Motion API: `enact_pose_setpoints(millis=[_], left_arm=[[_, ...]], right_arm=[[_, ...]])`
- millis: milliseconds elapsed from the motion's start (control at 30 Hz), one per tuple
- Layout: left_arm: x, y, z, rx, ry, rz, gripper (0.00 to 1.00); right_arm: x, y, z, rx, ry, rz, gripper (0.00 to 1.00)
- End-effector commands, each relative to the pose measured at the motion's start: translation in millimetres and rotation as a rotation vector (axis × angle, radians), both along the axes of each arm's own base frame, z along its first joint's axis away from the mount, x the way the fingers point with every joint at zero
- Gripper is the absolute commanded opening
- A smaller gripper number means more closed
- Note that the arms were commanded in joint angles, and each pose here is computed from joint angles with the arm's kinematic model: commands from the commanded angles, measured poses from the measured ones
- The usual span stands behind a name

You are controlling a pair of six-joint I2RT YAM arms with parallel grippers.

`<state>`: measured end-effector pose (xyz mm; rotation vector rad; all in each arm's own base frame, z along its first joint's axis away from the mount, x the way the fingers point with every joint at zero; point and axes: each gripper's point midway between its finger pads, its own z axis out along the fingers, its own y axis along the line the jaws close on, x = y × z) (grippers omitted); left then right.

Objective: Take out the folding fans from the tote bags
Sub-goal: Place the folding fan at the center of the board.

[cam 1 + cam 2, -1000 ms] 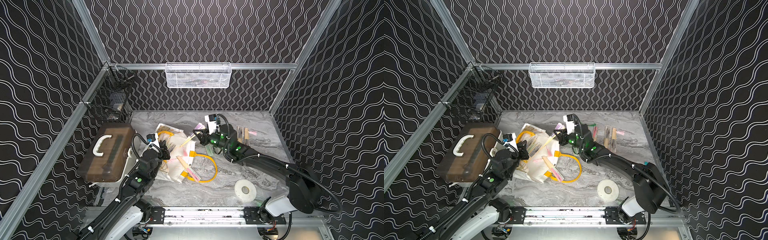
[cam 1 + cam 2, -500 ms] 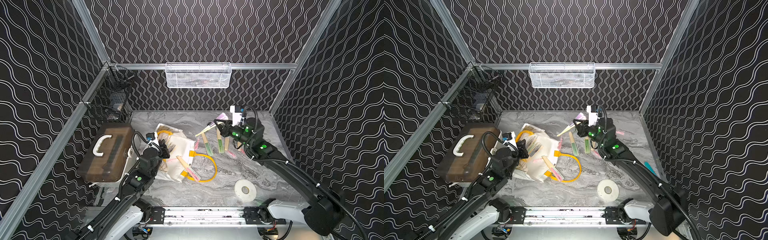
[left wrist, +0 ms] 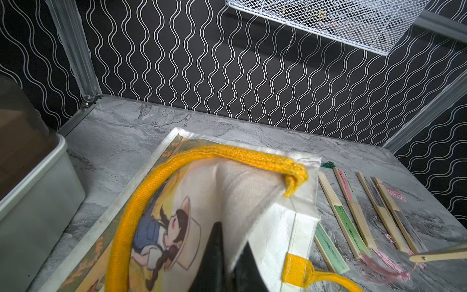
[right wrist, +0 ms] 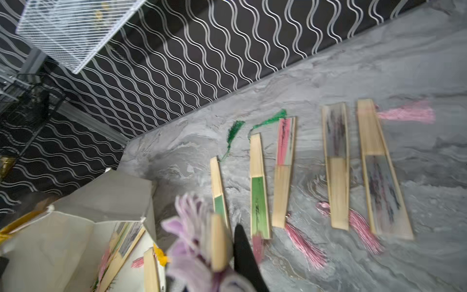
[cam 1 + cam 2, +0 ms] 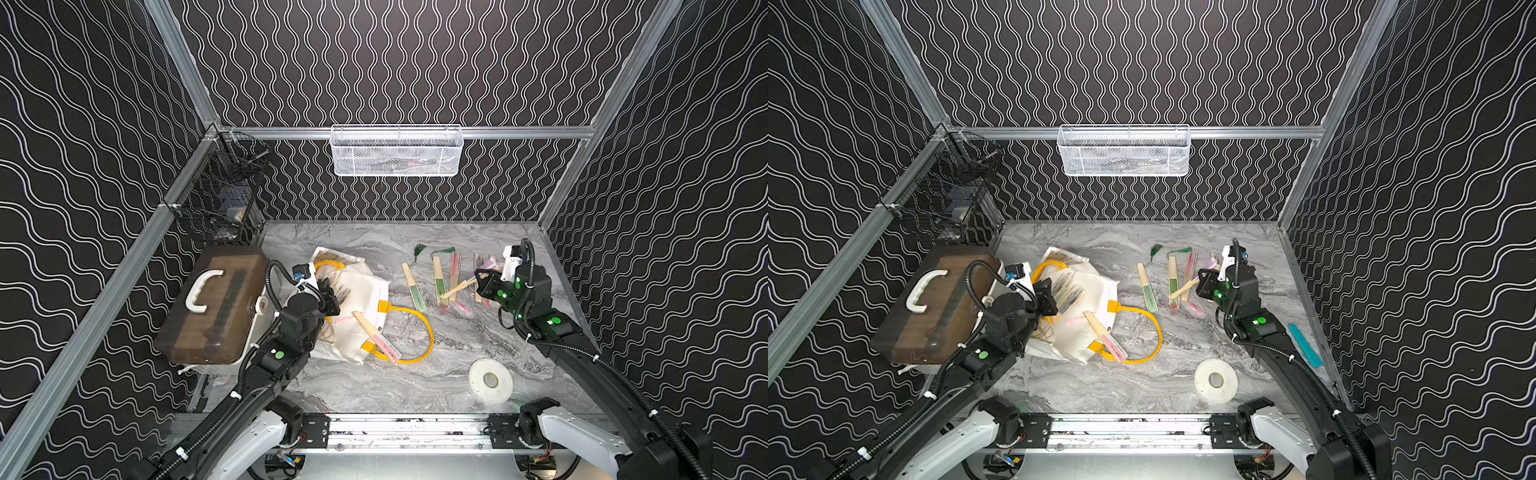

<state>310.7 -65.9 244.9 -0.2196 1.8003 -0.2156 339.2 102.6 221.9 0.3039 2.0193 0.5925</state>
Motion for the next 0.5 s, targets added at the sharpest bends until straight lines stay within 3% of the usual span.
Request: enact_pose_setpoints(millis=[0, 300, 467], left_arm=[[3, -2, 13, -0.034, -0.043, -0.004, 0.00], [1, -1, 17, -0.041, -0.056, -0.001, 0.00], [2, -2, 17, -0.044, -0.057, -0.007, 0.00]], right_arm=[[-3, -5, -13, 0.093, 0.020, 0.009, 0.10], [-8, -35, -87, 0.322, 0.168, 0.013, 0.10], [-12, -56, -130, 0.376, 0.287, -0.038, 0.16]])
